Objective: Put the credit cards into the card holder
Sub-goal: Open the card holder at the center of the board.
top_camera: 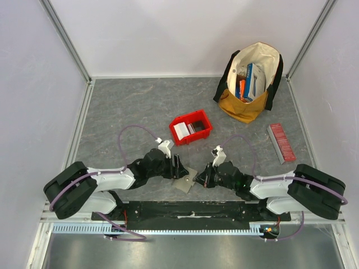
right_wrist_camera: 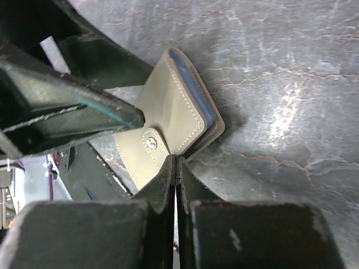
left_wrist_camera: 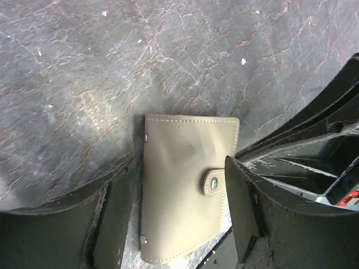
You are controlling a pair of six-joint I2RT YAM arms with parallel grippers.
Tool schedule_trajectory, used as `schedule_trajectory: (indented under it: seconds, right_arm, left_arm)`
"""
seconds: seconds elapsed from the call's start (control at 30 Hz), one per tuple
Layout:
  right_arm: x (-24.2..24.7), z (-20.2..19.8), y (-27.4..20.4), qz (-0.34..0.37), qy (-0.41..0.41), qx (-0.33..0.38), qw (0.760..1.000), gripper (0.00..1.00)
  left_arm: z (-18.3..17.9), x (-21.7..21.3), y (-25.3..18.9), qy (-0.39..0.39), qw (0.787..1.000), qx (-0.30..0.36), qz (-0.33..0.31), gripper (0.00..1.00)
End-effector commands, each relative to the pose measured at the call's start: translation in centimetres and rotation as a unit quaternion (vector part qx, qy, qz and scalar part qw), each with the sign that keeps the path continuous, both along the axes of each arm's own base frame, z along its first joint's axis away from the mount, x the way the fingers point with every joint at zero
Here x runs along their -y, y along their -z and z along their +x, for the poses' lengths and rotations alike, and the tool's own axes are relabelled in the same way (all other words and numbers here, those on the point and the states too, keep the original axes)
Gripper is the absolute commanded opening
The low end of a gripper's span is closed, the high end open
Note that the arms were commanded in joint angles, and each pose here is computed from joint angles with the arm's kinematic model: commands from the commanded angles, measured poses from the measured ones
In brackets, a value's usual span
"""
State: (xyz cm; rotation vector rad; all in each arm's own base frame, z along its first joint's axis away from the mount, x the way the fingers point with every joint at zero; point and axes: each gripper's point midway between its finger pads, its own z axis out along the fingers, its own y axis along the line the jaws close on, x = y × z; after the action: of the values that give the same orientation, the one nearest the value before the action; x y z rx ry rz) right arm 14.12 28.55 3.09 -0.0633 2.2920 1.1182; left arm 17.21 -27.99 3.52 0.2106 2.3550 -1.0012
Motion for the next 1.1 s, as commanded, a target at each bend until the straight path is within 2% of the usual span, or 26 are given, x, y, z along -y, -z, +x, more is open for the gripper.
schedule_trajectory:
  seconds: [0.0, 0.27, 0.4, 0.43, 0.47, 0.53, 0.57, 0.6, 0.67, 0.7, 0.93, 1.07]
  right_arm:
    - [-0.5, -0.2, -2.7, 0.035, -0.033, 0.067, 0.997, 0.0]
    - [0.5, -0.2, -3.0, 0.009, -0.061, 0.125, 0.99, 0.0]
    - [0.7, 0.0, -1.8, -0.02, -0.055, 0.105, 0.993, 0.0]
    - [0.8, 0.1, -1.4, -0.025, -0.044, 0.094, 0.994, 0.04]
    - [1.1, 0.4, -0.8, -0.036, -0.022, 0.071, 0.997, 0.21]
    - [1.4, 0.2, -0.1, -0.039, -0.011, 0.044, 0.998, 0.31]
    - [1.3, 0.0, -0.2, -0.027, -0.004, 0.032, 0.999, 0.42]
    - [1.5, 0.0, -0.2, -0.018, 0.012, 0.02, 1.0, 0.49]
    - [1.5, -0.2, -0.4, -0.001, 0.028, -0.002, 1.0, 0.55]
    - [2.0, -0.1, 0.2, -0.015, 0.041, -0.016, 0.999, 0.58]
    - [0.7, -0.9, 0.8, -0.001, 0.025, -0.051, 0.998, 0.59]
    - [-0.5, -0.7, 1.3, 0.01, 0.017, -0.056, 0.998, 0.54]
  left_arm:
    - [-0.6, -1.9, 1.2, 0.009, 1.0, -0.011, 0.021, 0.72]
    - [-0.5, -1.8, 0.8, 0.035, 0.998, -0.008, -0.048, 0.77]
    - [-1.1, -0.9, 1.2, 0.058, 0.996, -0.028, -0.068, 0.77]
    - [-1.2, -0.8, 1.4, 0.058, 0.995, -0.033, -0.072, 0.76]
    - [-1.5, -0.7, 1.5, 0.063, 0.995, -0.037, -0.075, 0.76]
    - [-1.8, -0.6, 1.8, 0.067, 0.993, -0.046, -0.08, 0.74]
    - [-1.9, -0.6, 2.0, 0.07, 0.993, -0.05, -0.081, 0.72]
    - [-2.1, -0.8, 2.3, 0.068, 0.993, -0.055, -0.077, 0.71]
    - [-2.3, -1.2, 2.8, 0.062, 0.994, -0.062, -0.071, 0.67]
    - [-2.4, -1.3, 3.0, 0.061, 0.994, -0.065, -0.068, 0.65]
    - [-2.7, -1.0, 3.0, 0.072, 0.992, -0.069, -0.073, 0.54]
    - [-2.7, -0.3, 2.3, 0.083, 0.989, -0.069, -0.099, 0.48]
